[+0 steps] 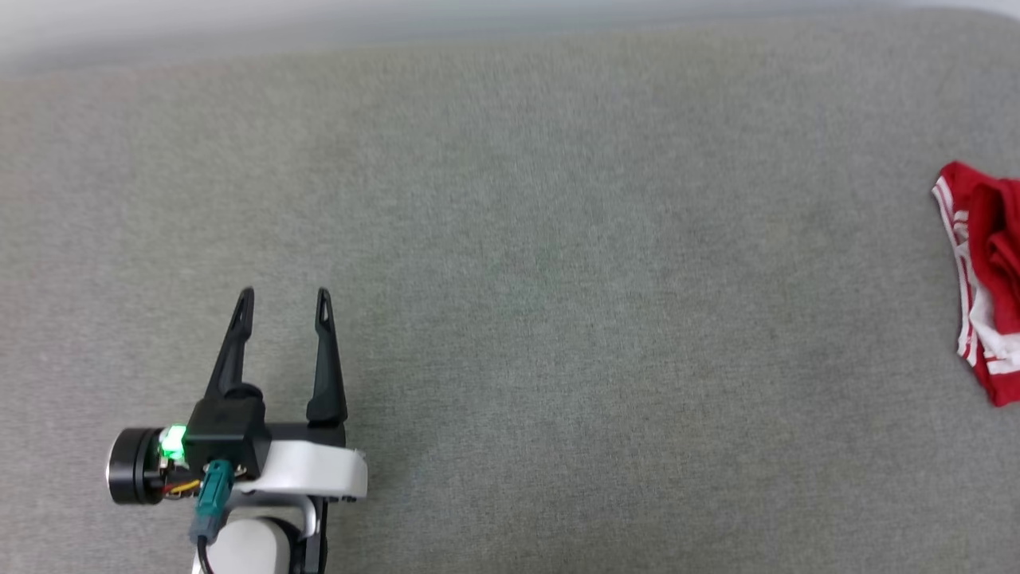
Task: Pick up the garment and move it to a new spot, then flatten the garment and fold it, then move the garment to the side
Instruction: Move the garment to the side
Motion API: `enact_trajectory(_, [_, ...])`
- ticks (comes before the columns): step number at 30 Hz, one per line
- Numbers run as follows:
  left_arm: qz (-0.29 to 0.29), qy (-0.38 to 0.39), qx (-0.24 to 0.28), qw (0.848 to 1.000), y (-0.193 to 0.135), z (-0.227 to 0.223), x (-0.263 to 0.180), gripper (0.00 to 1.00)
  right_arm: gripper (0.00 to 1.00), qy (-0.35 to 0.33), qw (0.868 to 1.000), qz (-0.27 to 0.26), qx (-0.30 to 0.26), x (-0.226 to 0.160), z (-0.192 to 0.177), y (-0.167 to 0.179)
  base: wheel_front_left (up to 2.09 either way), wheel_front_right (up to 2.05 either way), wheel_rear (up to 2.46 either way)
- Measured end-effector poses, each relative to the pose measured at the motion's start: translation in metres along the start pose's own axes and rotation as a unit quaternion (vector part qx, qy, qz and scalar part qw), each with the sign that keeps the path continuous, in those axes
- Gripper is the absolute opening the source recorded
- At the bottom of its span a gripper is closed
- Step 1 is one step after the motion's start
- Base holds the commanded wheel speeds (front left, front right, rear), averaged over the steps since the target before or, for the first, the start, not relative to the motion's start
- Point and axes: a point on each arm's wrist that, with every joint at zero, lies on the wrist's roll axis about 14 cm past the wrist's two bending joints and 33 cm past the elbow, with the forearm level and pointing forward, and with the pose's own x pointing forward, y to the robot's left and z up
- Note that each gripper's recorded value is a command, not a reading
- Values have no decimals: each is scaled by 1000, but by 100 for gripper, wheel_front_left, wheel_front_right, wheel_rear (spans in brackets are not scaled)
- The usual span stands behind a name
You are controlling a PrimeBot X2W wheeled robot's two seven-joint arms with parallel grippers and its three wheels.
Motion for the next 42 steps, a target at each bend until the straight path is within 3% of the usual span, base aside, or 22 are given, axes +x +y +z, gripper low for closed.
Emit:
enact_trajectory(9, [24, -15, 4, 1000, 17, 23, -27, 100, 100, -171, 983, 52, 48, -44, 67, 71, 0, 0, 0])
enact_trajectory(15, [39, -20, 7, 999, 28, 32, -46, 100, 100, -227, 964, 97, 98, -89, 84, 126, 0, 0, 0])
enact_trajectory(27, [57, -27, 5, 998, 40, 40, -68, 100, 100, -188, 953, 169, 164, -141, 56, 195, 0, 0, 0])
enact_trajectory(34, [63, -31, -4, 998, 44, 44, -77, 100, 100, -142, 954, 177, 196, -161, 24, 210, 0, 0, 0])
enact_trajectory(42, [56, -22, -12, 998, 41, 39, -87, 100, 100, -130, 956, 169, 202, -176, 13, 208, 0, 0, 0])
